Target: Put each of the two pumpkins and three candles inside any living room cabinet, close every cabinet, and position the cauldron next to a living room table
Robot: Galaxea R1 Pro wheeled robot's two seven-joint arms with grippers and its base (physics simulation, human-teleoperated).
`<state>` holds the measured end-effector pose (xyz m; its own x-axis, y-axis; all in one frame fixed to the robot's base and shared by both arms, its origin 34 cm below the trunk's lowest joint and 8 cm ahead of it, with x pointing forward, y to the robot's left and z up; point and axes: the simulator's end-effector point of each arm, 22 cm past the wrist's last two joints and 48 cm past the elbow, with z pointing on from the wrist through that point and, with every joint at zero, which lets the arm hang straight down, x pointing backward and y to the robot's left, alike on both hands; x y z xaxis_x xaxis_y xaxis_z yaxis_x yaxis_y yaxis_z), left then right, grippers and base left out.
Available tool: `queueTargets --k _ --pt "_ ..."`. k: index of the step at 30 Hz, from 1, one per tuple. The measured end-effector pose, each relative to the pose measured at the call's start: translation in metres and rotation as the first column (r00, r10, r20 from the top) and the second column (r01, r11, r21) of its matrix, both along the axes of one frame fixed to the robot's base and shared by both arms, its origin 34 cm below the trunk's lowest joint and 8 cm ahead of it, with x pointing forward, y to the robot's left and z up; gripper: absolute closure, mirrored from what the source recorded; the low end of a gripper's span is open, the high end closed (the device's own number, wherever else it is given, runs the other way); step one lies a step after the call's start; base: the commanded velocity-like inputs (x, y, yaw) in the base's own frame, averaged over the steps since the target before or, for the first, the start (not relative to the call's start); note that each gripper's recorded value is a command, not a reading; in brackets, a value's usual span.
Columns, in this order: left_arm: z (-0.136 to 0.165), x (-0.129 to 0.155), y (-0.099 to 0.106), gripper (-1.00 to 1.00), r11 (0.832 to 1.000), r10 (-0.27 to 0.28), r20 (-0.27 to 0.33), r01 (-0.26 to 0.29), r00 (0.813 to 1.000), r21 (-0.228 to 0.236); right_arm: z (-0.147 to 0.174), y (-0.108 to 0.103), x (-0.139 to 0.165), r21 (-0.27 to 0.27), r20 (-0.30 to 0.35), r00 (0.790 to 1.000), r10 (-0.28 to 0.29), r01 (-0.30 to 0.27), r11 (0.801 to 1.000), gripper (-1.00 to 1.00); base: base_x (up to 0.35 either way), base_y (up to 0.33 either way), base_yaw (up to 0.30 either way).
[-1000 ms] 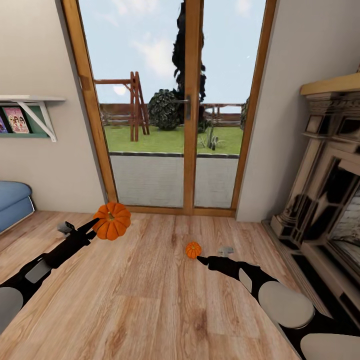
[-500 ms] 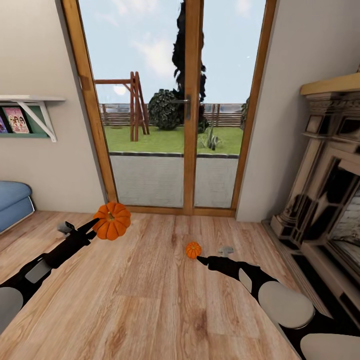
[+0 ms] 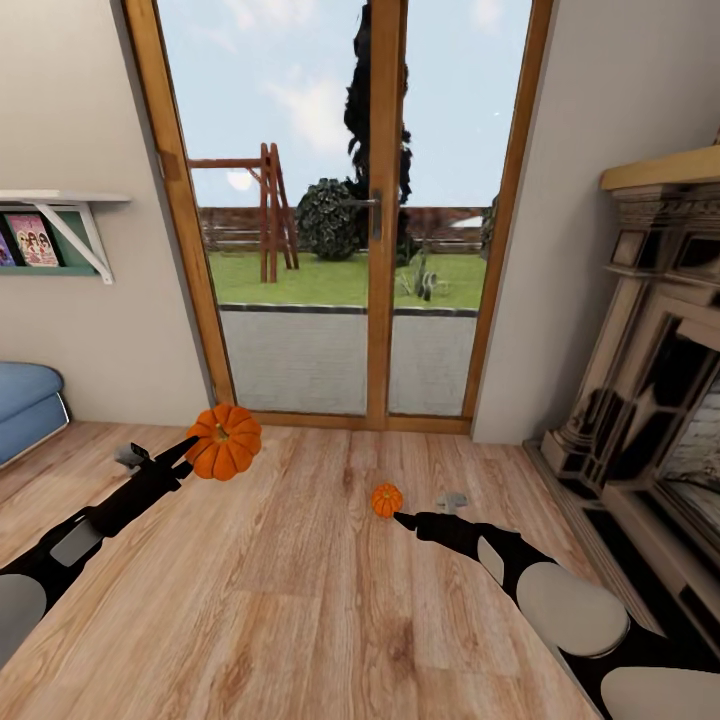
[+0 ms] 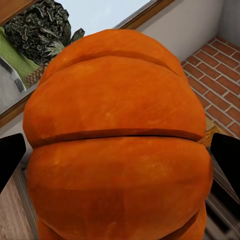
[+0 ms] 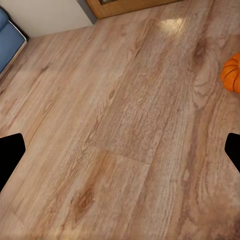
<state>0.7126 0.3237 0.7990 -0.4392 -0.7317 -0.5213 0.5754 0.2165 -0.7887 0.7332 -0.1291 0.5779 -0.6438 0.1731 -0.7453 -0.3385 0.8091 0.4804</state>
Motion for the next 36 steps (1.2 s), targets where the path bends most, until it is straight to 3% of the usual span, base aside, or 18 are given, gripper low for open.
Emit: queueTargets --k 36 --pt "-0.0001 0.0000 -0.0001 1.00 1.000 0.000 0.000 0.000 1.000 0.000 0.0002 -0.0002 0.0003 -0.001 0.000 1.000 -0.001 0.001 1.000 -1.00 0.000 0.000 0.000"
